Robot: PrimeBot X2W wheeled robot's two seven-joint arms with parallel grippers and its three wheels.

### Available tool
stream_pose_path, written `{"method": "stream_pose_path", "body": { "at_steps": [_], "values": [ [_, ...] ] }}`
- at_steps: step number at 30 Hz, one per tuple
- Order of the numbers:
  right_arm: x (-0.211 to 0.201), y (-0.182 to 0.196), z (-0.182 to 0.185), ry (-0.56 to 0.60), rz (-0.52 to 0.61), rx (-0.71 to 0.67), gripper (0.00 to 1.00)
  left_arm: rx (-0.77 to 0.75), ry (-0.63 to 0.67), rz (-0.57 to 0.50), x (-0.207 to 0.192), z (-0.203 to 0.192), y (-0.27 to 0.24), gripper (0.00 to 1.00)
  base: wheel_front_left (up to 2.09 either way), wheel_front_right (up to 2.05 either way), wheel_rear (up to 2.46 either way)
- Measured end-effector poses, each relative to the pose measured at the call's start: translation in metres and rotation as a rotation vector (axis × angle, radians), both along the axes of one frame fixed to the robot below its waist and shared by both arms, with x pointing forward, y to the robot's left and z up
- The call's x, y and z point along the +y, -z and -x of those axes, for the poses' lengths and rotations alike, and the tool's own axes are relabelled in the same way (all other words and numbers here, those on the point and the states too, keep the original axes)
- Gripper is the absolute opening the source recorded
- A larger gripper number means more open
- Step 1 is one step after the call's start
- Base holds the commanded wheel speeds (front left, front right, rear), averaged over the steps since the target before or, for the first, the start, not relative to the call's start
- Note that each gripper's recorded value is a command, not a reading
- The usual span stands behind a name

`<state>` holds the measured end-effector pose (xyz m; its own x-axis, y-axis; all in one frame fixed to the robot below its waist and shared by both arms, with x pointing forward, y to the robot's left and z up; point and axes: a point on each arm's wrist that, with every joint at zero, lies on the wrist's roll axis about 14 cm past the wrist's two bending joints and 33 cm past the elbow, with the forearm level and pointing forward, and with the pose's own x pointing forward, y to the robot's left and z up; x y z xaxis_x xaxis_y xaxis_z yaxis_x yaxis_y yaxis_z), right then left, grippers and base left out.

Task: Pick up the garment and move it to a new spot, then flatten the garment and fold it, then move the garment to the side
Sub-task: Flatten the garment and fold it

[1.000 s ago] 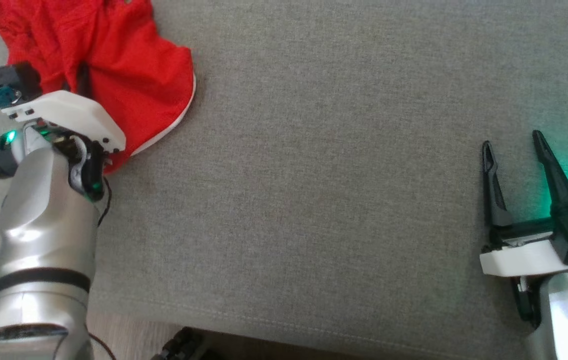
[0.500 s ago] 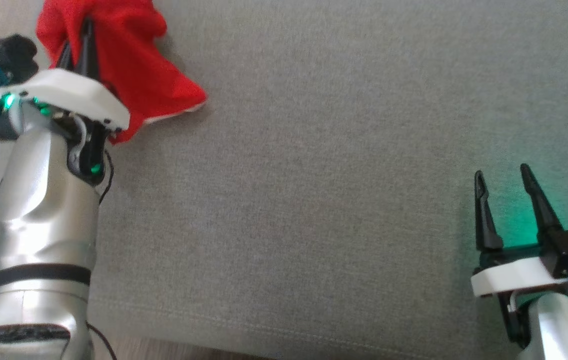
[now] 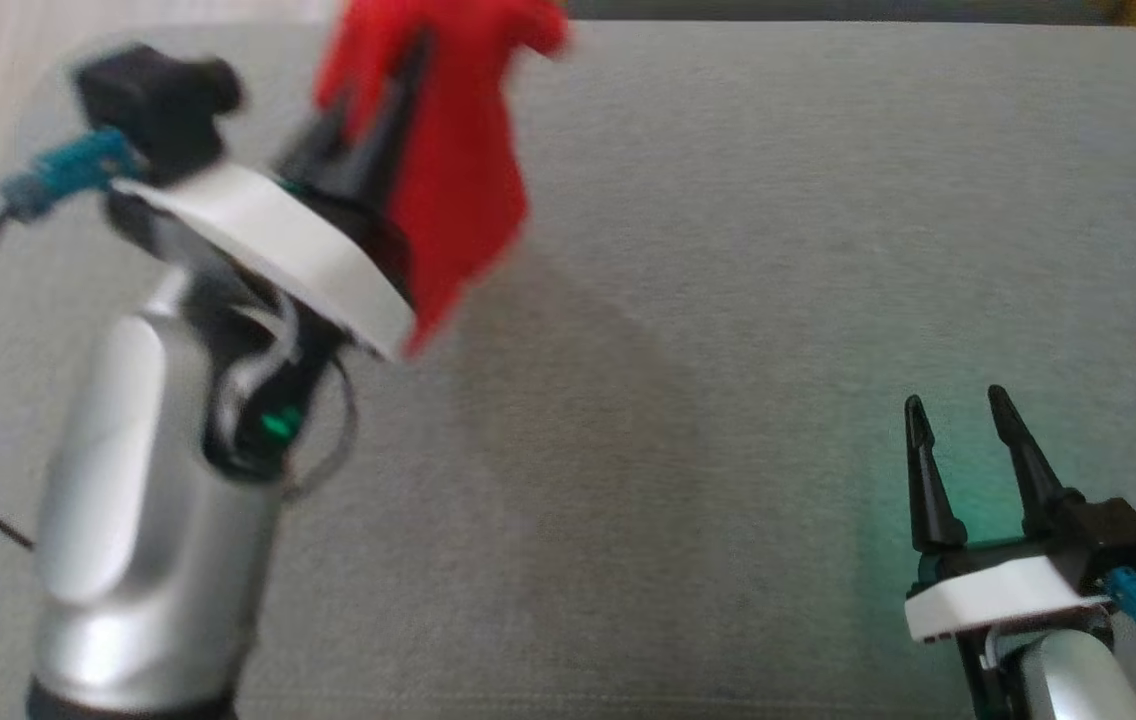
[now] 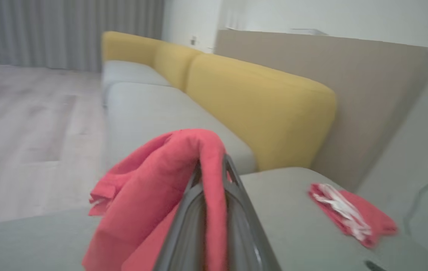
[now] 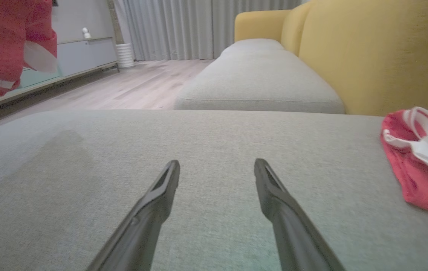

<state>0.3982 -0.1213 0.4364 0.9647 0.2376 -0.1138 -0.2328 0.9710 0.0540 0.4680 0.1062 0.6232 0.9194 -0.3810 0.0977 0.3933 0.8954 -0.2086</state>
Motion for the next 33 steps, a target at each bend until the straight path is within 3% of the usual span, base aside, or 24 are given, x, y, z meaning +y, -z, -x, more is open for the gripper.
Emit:
{"method": "stream_pose_path", "body": {
  "at_steps": [8,12,15,17,24,25,26,27,28,31,33],
  "values": [
    [-0.040,-0.012,0.020,0.127,-0.018,-0.020,1.00,0.210,0.465,0.195,-0.127,0.058,0.017,0.00,0.00,0.00,0.00],
    [-0.063,-0.016,0.032,0.203,-0.027,-0.023,1.00,0.401,0.604,0.333,-0.167,0.076,0.045,0.00,0.00,0.00,0.00],
    [-0.078,-0.015,0.042,0.254,-0.028,-0.018,1.00,0.596,0.608,0.435,-0.181,0.075,0.079,0.00,0.00,0.00,0.00],
    [-0.087,-0.015,0.049,0.286,-0.028,-0.014,1.00,0.669,0.546,0.444,-0.183,0.065,0.104,0.00,0.00,0.00,0.00],
    [-0.109,-0.013,0.064,0.361,-0.014,-0.001,1.00,0.642,0.241,0.327,-0.153,0.004,0.163,0.00,0.00,0.00,0.00],
    [-0.111,-0.013,0.065,0.364,-0.013,0.000,1.00,0.625,0.212,0.300,-0.148,-0.001,0.167,0.07,0.00,0.00,0.00],
    [-0.112,-0.013,0.064,0.367,-0.013,0.000,1.00,0.610,0.183,0.278,-0.142,-0.005,0.172,0.35,0.00,0.00,0.00],
    [-0.112,-0.013,0.064,0.367,-0.013,-0.001,1.00,0.597,0.158,0.250,-0.135,-0.007,0.177,0.71,0.00,0.00,0.00],
    [-0.111,-0.013,0.063,0.365,-0.013,-0.001,1.00,0.584,0.134,0.214,-0.127,-0.008,0.183,1.00,0.00,0.00,0.00],
    [-0.106,-0.013,0.059,0.347,-0.018,-0.004,1.00,0.551,0.089,0.138,-0.109,-0.005,0.197,1.00,0.00,0.00,0.00],
    [-0.102,-0.014,0.057,0.333,-0.021,-0.009,1.00,0.489,0.068,0.148,-0.102,-0.007,0.190,1.00,0.00,0.00,0.00]
  ]
}}
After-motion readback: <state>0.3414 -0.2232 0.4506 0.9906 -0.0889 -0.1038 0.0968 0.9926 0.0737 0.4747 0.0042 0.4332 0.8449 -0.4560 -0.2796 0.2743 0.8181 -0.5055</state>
